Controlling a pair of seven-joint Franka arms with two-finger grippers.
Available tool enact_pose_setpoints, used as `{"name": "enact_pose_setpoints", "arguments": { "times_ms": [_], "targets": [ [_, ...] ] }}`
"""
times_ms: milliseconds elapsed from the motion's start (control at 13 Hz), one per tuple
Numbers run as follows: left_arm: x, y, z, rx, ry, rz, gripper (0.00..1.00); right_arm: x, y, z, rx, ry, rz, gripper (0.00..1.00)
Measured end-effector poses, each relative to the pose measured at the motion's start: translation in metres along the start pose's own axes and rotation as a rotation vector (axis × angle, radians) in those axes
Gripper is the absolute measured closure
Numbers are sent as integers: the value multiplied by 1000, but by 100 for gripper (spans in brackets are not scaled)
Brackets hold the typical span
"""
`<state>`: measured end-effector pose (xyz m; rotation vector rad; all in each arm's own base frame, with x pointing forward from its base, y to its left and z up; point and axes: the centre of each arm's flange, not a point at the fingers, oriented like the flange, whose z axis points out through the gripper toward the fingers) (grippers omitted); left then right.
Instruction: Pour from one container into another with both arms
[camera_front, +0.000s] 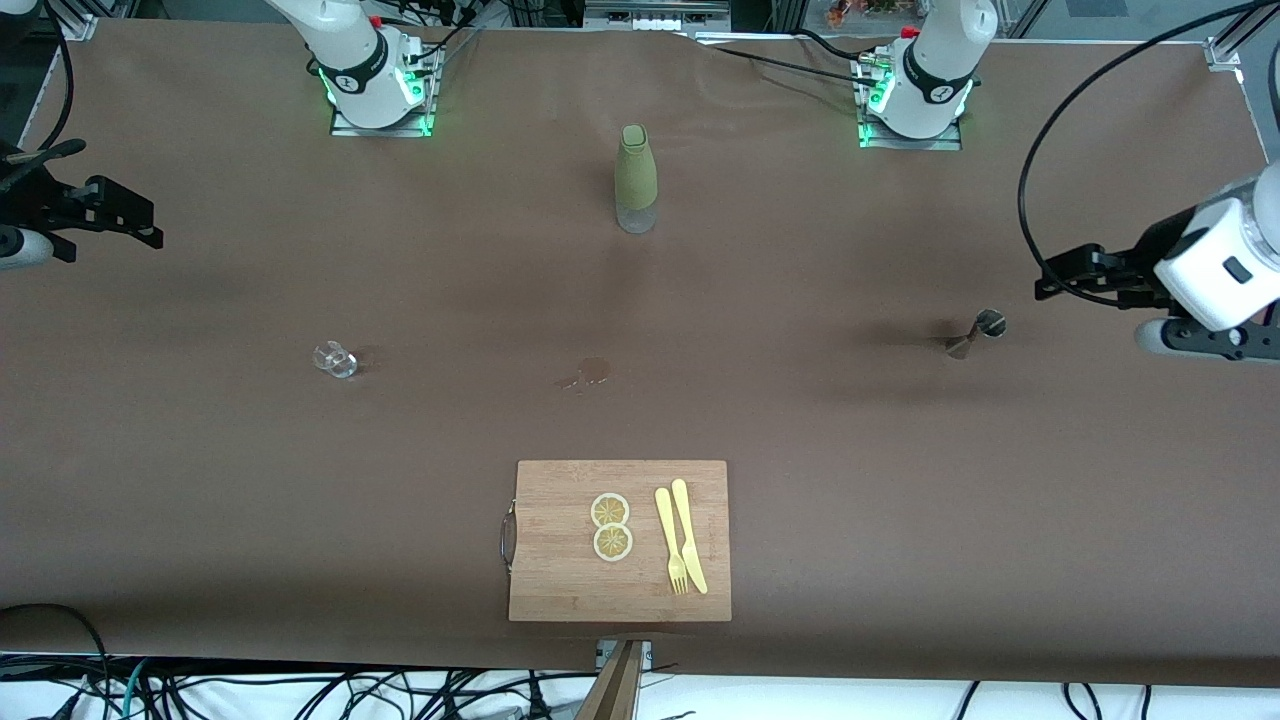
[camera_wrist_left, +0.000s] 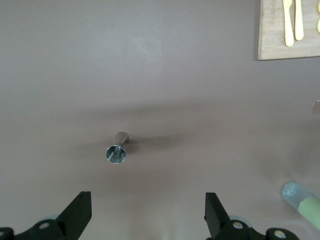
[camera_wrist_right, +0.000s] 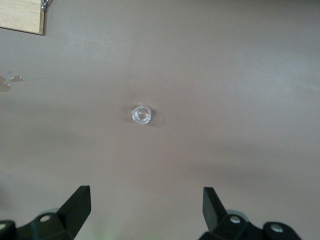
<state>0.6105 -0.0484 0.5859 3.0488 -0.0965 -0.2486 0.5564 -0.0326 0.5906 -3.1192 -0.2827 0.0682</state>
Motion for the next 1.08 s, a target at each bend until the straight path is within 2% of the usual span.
{"name": "enact_pose_setpoints", "arguments": {
  "times_ms": [386,772,1080],
  "targets": [
    [0,5,1,-1,-1,0,0,-1,0,-1,0,-1,0,0],
    [-1,32,3,-5,-4,-66,0,-1,0,-1,0,-1,0,0],
    [-1,22,2,-7,-2,-88,0,-1,0,-1,0,-1,0,0]
  ]
}}
